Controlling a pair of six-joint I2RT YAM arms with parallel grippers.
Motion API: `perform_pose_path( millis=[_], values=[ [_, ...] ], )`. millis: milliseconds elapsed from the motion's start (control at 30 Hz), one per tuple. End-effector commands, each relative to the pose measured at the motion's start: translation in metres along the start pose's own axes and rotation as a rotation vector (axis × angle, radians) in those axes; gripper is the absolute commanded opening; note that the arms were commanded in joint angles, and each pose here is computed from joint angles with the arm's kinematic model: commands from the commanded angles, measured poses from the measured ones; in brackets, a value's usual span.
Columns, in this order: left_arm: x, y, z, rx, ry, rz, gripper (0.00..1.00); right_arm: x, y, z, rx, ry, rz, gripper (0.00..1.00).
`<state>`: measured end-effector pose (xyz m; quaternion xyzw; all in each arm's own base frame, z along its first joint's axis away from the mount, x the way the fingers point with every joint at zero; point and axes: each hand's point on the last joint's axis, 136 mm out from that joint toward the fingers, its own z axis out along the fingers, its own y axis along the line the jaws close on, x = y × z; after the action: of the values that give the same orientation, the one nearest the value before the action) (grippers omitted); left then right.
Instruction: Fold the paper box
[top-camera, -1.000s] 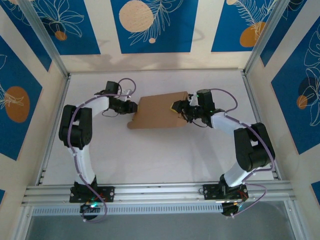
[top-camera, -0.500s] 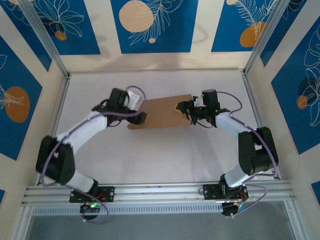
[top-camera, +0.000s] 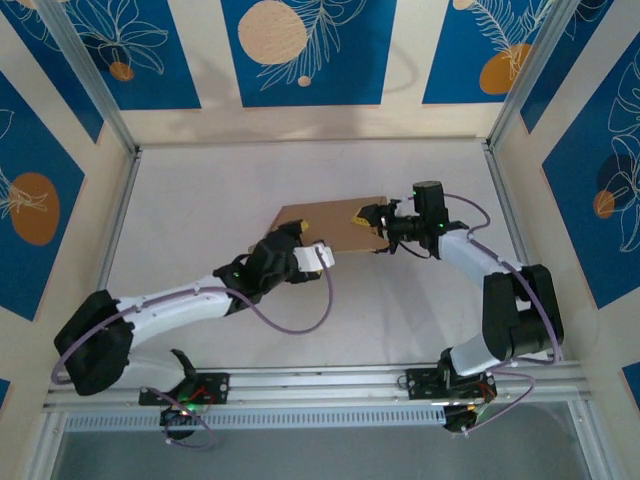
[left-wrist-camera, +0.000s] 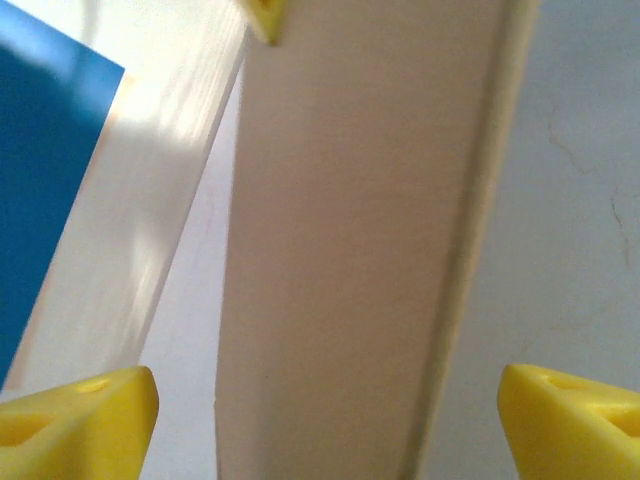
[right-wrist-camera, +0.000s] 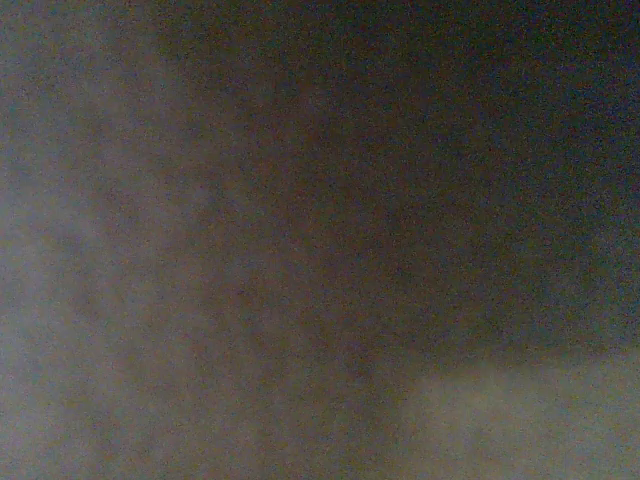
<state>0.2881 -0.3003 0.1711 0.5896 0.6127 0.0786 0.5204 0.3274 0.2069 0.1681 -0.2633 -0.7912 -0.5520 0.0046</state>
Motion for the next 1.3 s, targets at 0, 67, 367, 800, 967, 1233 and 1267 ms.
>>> perform_pose_path(
  millis=[0,67,367,800,967,1233,1267],
  values=[
    [-0.011,0.021,0.007,-0.160,0.020,0.125,0.83,0.015,0.018,-0.009,-0.056,0.045,-0.010,0.41],
    [-0.013,0.028,0.008,-0.231,0.018,0.162,0.76,0.017,0.019,-0.009,-0.063,0.052,-0.007,0.41],
    [-0.025,0.044,0.013,-0.381,0.055,0.291,0.38,0.023,0.016,-0.008,-0.078,0.075,0.012,0.41],
    [-0.026,0.037,-0.029,-0.054,0.175,0.265,0.32,0.034,0.006,-0.063,0.068,-0.060,-0.069,0.94],
    [-0.018,0.021,-0.061,0.206,0.287,0.233,0.35,0.040,0.018,-0.114,0.129,-0.221,-0.238,0.91],
    [-0.025,-0.003,-0.091,0.505,0.391,0.130,0.35,0.055,0.056,-0.168,0.408,-0.486,-0.820,0.61],
    [-0.025,-0.008,-0.092,0.540,0.397,0.119,0.36,0.065,0.067,-0.168,0.385,-0.489,-0.951,0.53]
  ],
)
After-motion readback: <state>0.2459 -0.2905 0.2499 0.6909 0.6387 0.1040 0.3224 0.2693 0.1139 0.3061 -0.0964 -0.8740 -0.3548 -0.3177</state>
